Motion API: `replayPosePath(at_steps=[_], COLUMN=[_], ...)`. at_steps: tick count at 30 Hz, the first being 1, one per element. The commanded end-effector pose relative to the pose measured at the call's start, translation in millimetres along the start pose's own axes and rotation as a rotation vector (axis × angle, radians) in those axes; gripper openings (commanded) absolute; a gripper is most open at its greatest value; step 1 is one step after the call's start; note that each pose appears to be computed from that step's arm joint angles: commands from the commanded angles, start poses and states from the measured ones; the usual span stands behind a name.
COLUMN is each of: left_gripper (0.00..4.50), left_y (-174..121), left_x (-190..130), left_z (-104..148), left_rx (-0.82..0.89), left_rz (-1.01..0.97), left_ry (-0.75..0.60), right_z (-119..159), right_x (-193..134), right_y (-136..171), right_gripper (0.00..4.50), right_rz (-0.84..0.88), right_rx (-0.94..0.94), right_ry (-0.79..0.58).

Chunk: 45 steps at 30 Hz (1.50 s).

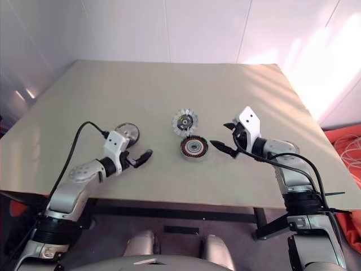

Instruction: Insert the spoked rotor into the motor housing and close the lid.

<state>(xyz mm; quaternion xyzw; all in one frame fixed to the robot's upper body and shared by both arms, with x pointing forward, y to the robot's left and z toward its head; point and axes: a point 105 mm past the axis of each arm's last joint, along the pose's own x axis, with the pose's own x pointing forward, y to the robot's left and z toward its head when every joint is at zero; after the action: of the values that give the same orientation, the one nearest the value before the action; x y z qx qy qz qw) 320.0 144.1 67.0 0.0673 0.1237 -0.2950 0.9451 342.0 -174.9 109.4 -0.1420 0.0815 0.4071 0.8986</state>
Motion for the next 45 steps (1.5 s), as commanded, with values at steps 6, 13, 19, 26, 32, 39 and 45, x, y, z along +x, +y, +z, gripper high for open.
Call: replayPosePath(at_steps=[6,13,19,26,32,39,45], left_gripper=[4.5,4.5,4.5,4.5,4.5,3.34,3.02], left_y=[-1,-1,-1,-1,-2,-4,-4], left_x=[7,9,12,14,16,17,17], left_z=[-6,-14,-15,-15,-15,-15,-16], left_rx=[0.031,0.021,0.024,0.032,0.049,0.043,0.042], left_rz=[-0.022,-0.017,-0.017,-0.024,-0.029,-0.038,-0.028], left_ry=[0.071,0.12,0.134,0.133,0.133,0.132,0.138], right_z=[20,20,21,23,23,24,24], right_x=[-3,-3,-3,-2,-1,-1,-1], right_y=[-4,-5,-6,-7,-8,-8,-9], right_gripper=[4.48,4.48,4.48,4.48,4.48,4.5,4.5], right_rz=[-0.022,-0.026,-0.03,-0.037,-0.042,-0.046,-0.049], right_rx=[-0.049,-0.05,-0.054,-0.057,-0.058,-0.06,-0.062], right_ry=[-0.058,-0.061,-0.065,-0.069,-0.071,-0.074,-0.074])
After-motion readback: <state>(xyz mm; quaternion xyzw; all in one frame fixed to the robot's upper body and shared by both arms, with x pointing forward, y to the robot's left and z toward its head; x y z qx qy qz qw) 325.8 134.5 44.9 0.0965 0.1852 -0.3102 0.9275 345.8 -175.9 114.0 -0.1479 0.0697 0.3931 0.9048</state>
